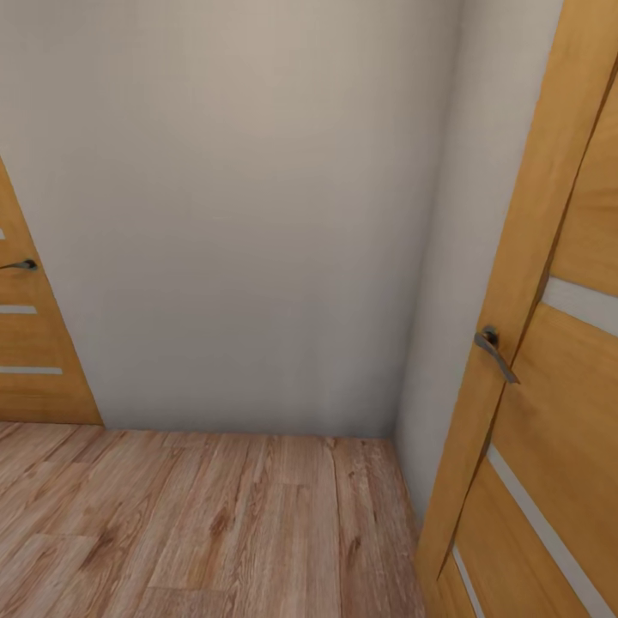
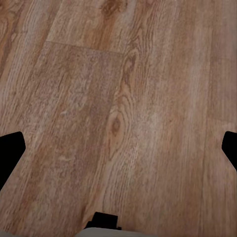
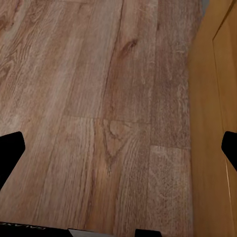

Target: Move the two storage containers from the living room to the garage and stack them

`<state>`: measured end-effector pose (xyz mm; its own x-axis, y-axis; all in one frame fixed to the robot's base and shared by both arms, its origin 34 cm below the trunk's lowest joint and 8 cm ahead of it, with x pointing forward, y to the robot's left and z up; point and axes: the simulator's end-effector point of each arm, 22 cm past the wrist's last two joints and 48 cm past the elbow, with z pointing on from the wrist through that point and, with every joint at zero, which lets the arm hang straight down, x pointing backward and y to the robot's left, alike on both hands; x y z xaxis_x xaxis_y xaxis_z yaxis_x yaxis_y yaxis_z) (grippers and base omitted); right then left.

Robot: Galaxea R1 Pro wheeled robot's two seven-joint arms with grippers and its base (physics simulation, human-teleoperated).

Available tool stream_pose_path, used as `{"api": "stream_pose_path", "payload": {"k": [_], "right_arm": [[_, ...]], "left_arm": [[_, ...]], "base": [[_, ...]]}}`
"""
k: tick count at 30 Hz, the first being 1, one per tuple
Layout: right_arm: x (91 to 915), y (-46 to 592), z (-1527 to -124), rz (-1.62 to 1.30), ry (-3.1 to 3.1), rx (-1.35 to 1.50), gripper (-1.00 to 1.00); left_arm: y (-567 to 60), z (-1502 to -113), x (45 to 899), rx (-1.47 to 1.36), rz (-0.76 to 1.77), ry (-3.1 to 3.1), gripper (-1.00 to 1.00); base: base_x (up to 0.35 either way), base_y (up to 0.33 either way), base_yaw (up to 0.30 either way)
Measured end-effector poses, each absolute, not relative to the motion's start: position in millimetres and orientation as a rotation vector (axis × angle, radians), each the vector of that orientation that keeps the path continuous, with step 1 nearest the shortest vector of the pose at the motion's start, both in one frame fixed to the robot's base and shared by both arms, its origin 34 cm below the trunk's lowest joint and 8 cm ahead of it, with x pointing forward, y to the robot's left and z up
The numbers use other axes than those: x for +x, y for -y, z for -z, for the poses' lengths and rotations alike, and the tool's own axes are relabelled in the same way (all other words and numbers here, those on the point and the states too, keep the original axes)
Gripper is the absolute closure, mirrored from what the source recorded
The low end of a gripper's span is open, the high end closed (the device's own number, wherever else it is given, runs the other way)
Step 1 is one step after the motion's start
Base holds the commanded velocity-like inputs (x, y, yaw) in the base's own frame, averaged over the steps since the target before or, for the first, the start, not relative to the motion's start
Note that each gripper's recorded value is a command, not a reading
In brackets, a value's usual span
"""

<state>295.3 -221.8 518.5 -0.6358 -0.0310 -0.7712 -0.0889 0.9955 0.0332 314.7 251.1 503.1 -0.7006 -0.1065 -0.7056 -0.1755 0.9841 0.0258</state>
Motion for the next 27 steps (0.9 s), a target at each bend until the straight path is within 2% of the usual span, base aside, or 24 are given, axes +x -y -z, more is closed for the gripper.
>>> {"api": "stream_pose_path", "payload": {"k": [6,19,27], "right_arm": [[295.3,221.7,-518.7,-0.085,-2.259,-0.083,-1.00],[295.2,221.8,-518.8,-0.085,-2.259,-0.083,-1.00],[295.3,221.8,-518.6,-0.085,-2.260,-0.083,-1.00]], "left_arm": [[-250.8,-503.2,314.5,-0.196,-0.116,-2.353,-1.00],[-252.8,-503.5,314.9,-0.195,-0.119,-2.351,-1.00],[-251.8,-503.2,314.8,-0.195,-0.117,-2.352,-1.00]], "base": [[0.082,0.000,0.000],[0.304,0.000,0.000],[0.053,0.000,0.000]]}}
